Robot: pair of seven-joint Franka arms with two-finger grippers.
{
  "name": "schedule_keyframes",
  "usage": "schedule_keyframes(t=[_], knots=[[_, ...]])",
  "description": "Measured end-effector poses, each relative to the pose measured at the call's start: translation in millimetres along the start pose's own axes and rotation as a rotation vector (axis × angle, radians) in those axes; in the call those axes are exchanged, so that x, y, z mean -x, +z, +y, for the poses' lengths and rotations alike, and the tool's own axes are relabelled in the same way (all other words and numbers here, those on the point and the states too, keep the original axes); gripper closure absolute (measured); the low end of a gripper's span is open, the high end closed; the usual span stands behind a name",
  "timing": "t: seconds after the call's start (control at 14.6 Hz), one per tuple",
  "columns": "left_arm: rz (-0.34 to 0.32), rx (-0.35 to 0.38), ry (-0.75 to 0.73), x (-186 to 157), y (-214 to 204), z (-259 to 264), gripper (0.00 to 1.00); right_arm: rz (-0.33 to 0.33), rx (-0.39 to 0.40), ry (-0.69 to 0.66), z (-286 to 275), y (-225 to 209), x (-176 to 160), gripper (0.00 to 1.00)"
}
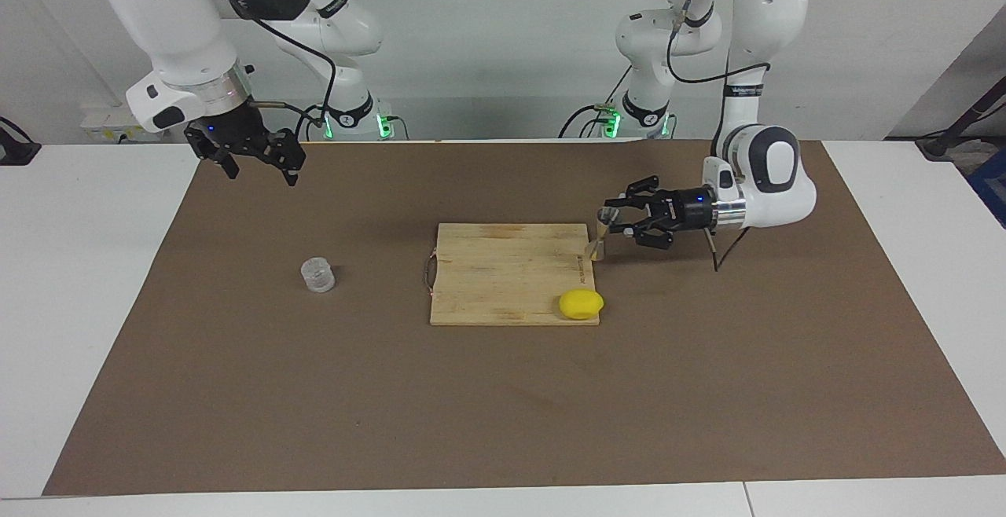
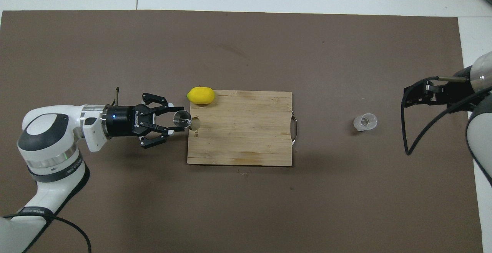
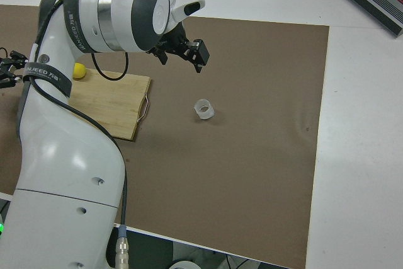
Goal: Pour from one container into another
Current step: 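Carry the steel cup with the left gripper onto the cutting board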
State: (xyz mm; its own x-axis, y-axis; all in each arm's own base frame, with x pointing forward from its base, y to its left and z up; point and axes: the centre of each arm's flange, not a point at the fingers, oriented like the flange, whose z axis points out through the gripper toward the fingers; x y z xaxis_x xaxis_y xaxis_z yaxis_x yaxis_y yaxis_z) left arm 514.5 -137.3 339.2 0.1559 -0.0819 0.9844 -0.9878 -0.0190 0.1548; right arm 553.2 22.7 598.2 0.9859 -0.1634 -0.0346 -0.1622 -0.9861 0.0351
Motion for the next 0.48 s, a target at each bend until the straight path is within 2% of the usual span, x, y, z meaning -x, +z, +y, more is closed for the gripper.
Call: schedule_keyframes(t=[0.27, 0.48], knots=[[-0.004, -0.131, -0.016, -17, 94, 37, 0.5, 0.0, 0.0, 0.0, 0, 0, 0, 0.0], [-0.008, -0.241, 0.008, -11, 147, 61, 0.5, 0.0, 0.0, 0.0, 0, 0, 0, 0.0]])
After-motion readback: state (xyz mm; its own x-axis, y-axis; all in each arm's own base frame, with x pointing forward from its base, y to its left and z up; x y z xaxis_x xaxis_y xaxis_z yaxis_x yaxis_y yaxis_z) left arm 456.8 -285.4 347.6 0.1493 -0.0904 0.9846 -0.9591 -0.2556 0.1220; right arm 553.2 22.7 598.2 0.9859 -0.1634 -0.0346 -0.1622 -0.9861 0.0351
